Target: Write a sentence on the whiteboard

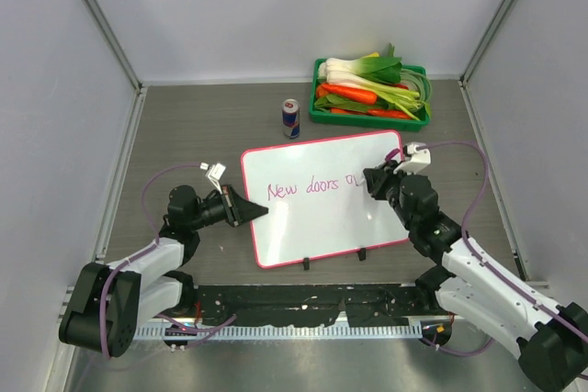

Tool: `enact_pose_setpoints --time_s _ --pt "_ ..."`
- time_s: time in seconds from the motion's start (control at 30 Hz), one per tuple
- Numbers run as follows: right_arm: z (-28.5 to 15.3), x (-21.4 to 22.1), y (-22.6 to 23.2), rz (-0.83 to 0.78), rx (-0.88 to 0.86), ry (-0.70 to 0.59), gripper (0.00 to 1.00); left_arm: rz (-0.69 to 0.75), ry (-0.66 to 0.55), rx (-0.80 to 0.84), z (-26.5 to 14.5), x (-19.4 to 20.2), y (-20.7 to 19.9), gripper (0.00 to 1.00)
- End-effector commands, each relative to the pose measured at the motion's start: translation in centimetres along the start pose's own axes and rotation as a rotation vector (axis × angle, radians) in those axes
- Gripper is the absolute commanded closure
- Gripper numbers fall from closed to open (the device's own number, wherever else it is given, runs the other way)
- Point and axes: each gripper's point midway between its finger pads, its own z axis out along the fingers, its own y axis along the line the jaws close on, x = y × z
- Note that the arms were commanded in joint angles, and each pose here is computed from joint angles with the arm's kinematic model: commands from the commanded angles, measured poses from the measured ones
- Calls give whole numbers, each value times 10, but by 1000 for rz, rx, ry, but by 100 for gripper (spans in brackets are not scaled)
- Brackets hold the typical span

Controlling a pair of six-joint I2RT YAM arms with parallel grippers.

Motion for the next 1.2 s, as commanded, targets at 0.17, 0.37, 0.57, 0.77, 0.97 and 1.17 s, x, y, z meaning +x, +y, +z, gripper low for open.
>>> enact_pose_setpoints --time_s 0.17,0.37,0.57,0.77,0.97,1.17 --pt "-10 25 -8 1 -4 75 99 81 -16 -67 2 -2 17 100" --pt "-12 17 -5 9 -11 54 99 80 -15 -65 2 -2 17 100" --pt "-14 -19 18 30 -79 -24 99 81 -15 -65 2 -2 17 100" --pt "-8 -47 31 24 -94 -94 99 81 -16 -65 2 -2 16 100" --pt "9 -45 22 7 -22 -93 99 81 -14 -64 2 -2 16 100" --pt "16 -43 20 0 -8 -94 99 83 -15 -65 2 -2 16 100"
